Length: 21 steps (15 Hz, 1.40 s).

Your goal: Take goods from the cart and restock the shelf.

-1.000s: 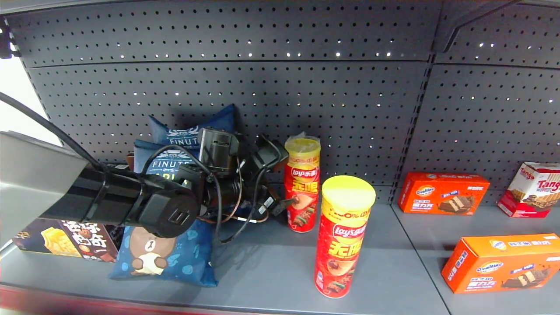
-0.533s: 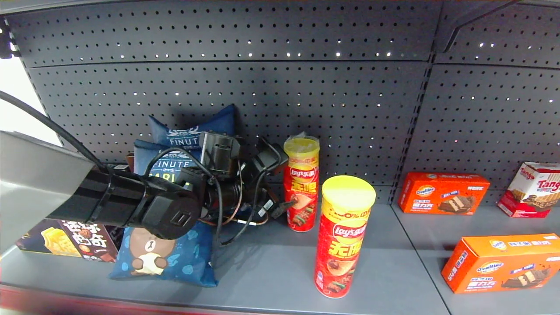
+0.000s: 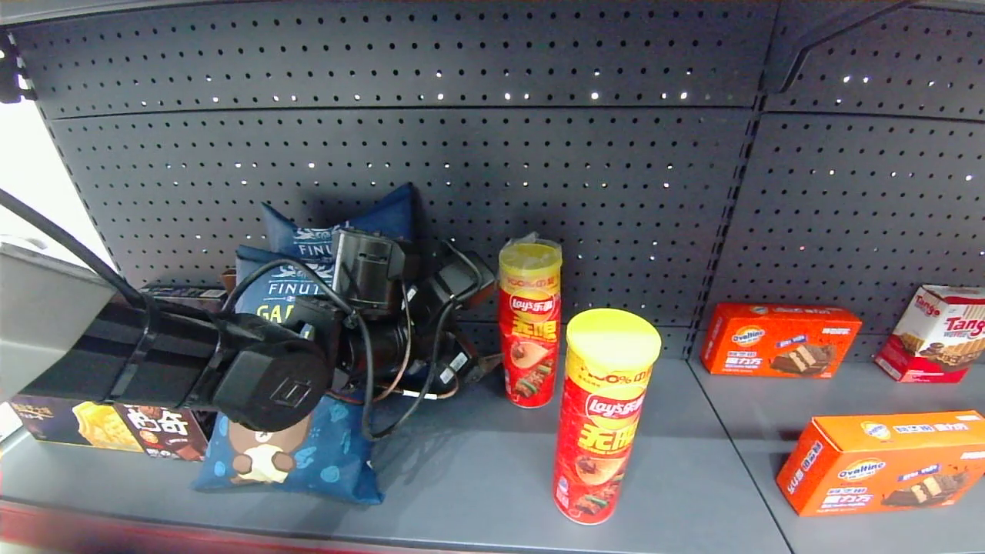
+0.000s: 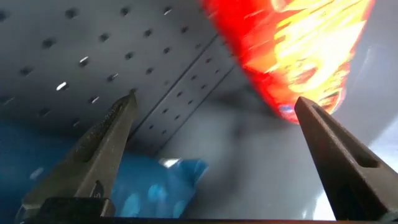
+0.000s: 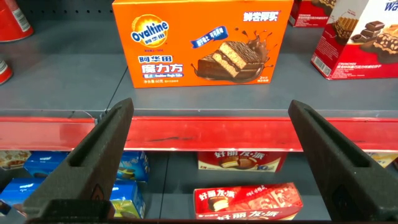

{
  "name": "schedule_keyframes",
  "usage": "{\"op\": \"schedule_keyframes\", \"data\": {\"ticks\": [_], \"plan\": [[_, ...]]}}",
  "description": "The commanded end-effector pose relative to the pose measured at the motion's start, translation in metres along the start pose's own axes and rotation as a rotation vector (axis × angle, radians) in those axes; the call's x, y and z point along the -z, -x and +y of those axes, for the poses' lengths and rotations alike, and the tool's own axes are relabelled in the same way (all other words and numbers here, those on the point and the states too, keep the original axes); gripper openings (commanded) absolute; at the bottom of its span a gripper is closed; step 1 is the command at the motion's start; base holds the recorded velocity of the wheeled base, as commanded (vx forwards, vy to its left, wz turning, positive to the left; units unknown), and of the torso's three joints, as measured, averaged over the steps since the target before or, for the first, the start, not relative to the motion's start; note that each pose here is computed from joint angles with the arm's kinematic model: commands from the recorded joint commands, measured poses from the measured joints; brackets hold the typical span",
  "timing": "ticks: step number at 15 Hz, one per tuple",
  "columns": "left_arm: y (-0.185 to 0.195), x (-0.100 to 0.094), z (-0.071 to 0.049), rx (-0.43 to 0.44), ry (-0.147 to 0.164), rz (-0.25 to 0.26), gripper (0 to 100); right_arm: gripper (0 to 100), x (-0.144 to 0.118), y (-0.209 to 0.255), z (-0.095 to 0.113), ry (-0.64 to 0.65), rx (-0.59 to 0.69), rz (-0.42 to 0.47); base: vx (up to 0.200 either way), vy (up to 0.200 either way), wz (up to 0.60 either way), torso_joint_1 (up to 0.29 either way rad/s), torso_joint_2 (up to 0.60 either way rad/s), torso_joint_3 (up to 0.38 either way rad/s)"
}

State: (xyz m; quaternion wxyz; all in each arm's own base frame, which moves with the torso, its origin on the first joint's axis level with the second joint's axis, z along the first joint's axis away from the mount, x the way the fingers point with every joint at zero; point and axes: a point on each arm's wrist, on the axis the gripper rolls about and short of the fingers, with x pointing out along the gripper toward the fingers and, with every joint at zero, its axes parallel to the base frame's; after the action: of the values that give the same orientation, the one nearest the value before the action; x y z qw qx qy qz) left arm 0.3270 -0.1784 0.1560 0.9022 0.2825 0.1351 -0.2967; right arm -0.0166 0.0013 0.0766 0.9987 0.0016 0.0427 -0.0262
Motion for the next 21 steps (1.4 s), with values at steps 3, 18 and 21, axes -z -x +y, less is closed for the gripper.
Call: {"op": "schedule_keyframes", "data": {"ticks": [3, 18, 21], "plan": [[0.004, -0.004, 0.003, -0.049, 0.003, 0.007, 100, 100, 0.000, 0.000, 0.000, 0.000, 0.000, 0.002, 0.000, 0.000, 0.00, 0.000, 0.00, 0.000], [-0.025, -0.004, 0.004, -0.132, 0.031, 0.058, 100, 100, 0.000, 0.000, 0.000, 0.000, 0.000, 0.002, 0.000, 0.000, 0.00, 0.000, 0.00, 0.000], [-0.027, -0.005, 0.001, -0.126, 0.029, 0.057, 100, 100, 0.000, 0.000, 0.000, 0.000, -0.002, 0.002, 0.000, 0.000, 0.00, 0.000, 0.00, 0.000]]}}
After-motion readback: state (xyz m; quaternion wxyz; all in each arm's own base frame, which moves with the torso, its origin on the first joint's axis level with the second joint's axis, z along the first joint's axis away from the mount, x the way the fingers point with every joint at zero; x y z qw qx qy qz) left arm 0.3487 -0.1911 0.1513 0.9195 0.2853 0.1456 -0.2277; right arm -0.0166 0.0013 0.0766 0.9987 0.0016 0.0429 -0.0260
